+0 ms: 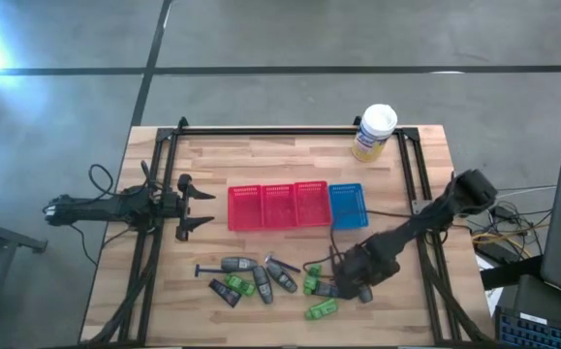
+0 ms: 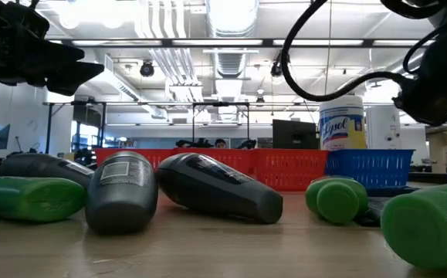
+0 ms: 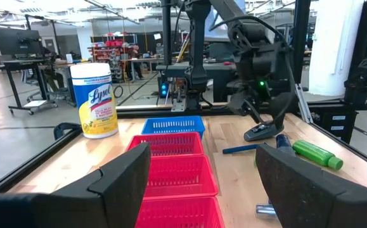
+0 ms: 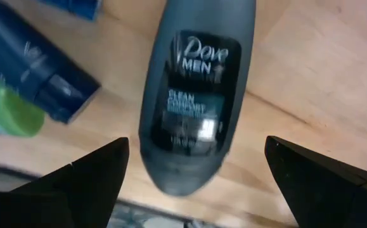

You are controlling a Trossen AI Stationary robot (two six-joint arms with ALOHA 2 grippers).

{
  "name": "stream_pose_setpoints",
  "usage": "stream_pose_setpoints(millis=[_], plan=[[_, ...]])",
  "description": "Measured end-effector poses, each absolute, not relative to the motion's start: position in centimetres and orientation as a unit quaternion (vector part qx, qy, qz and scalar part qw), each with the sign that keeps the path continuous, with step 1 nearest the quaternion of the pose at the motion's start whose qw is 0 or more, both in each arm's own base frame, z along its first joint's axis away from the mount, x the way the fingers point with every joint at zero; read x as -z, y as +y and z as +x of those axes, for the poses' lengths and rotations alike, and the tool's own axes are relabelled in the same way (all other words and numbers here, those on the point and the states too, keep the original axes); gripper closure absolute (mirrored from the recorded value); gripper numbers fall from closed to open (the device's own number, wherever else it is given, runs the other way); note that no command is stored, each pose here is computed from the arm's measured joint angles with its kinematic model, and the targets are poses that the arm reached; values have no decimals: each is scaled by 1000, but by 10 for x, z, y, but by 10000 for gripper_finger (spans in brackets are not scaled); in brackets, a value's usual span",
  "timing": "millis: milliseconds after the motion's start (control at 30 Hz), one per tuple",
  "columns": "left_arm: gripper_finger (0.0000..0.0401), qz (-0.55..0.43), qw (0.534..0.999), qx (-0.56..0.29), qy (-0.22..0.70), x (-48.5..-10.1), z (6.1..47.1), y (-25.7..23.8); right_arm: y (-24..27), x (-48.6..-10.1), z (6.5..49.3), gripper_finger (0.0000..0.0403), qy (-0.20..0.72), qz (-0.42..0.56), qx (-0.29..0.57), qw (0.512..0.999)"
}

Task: Pick & Place Travel size toiletries
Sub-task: Put the gray deodorant into the blue bin

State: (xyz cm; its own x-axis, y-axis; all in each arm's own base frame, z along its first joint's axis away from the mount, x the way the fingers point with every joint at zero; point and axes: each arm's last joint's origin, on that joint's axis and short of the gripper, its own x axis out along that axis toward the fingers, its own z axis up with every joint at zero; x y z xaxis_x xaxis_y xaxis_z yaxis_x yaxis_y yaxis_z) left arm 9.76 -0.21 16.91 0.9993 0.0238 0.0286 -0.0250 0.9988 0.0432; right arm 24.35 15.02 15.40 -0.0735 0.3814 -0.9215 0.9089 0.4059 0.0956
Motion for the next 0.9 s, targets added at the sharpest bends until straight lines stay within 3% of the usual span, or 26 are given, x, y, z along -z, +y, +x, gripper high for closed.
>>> stream_pose_setpoints(millis=[433, 767, 900], plan=[[110, 22, 1000, -12, -14, -169, 98, -2, 161, -132, 245, 45, 676, 441, 311, 502], [110, 22, 1000, -12, -14, -169, 98, -2, 167, -134, 241, 153, 677, 427, 305, 517], [110, 22, 1000, -12, -14, -169, 98, -2, 165, -146, 241, 200, 653, 423, 302, 551]])
